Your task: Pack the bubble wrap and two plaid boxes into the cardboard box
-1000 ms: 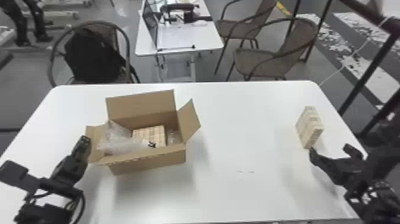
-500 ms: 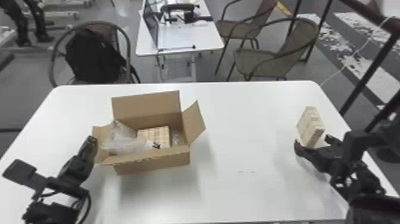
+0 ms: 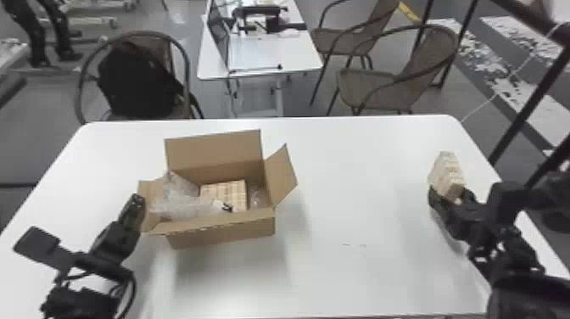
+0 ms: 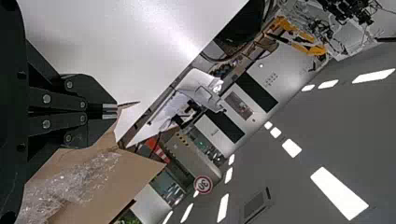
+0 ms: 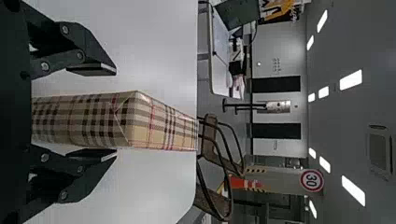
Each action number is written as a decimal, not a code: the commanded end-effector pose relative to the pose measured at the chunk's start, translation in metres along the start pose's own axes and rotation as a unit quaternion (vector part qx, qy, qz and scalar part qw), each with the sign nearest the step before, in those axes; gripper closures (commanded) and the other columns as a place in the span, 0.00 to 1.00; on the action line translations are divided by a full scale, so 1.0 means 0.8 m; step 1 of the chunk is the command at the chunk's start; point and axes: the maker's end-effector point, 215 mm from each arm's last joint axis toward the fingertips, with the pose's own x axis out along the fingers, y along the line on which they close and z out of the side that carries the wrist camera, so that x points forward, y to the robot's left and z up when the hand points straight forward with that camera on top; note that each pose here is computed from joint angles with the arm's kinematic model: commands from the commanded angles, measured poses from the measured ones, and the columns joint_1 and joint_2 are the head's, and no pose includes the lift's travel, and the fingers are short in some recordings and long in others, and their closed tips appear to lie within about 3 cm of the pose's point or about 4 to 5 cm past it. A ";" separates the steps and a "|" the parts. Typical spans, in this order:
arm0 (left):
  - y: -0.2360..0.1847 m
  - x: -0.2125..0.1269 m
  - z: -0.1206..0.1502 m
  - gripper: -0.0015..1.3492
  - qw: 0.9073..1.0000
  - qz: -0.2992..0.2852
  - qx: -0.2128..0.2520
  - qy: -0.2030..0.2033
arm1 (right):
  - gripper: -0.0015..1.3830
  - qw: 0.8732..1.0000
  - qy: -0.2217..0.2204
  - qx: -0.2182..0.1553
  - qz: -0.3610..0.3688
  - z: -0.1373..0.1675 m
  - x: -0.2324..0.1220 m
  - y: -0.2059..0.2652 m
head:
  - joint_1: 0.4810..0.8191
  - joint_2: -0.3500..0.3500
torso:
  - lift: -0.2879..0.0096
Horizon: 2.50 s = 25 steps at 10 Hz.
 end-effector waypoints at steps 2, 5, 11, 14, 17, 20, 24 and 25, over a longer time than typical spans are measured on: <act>-0.003 0.001 -0.002 0.90 1.000 -0.002 -0.002 0.000 | 0.71 1.000 -0.011 0.005 -0.001 0.007 -0.014 0.001 | 0.63 0.53 | 0.60; -0.007 0.002 -0.004 0.90 1.000 -0.005 -0.005 0.001 | 0.71 0.998 -0.046 0.026 0.035 0.053 -0.032 0.050 | 0.63 0.53 | 0.60; -0.065 0.033 -0.057 0.90 0.997 -0.056 -0.023 0.046 | 0.71 0.900 -0.077 0.141 0.406 0.265 -0.072 0.396 | 0.63 0.84 | 0.60; -0.101 0.040 -0.093 0.90 0.993 -0.085 -0.035 0.075 | 0.71 0.859 -0.022 0.194 0.474 0.244 -0.084 0.464 | 0.63 0.88 | 0.61; -0.146 0.045 -0.120 0.90 0.987 -0.118 -0.052 0.094 | 0.71 0.839 0.032 0.224 0.494 0.196 -0.082 0.491 | 0.63 0.89 | 0.61; -0.147 0.050 -0.108 0.90 0.988 -0.122 -0.051 0.083 | 0.69 0.839 0.099 0.219 0.489 0.157 -0.095 0.494 | 0.63 0.86 | 0.61; -0.118 0.058 -0.063 0.90 0.993 -0.106 -0.025 0.056 | 0.67 0.861 0.143 0.209 0.441 0.120 -0.104 0.455 | 0.63 0.88 | 0.61; -0.118 0.058 -0.062 0.90 0.993 -0.106 -0.026 0.054 | 0.58 0.858 0.153 0.218 0.440 0.108 -0.107 0.456 | 0.63 0.89 | 0.61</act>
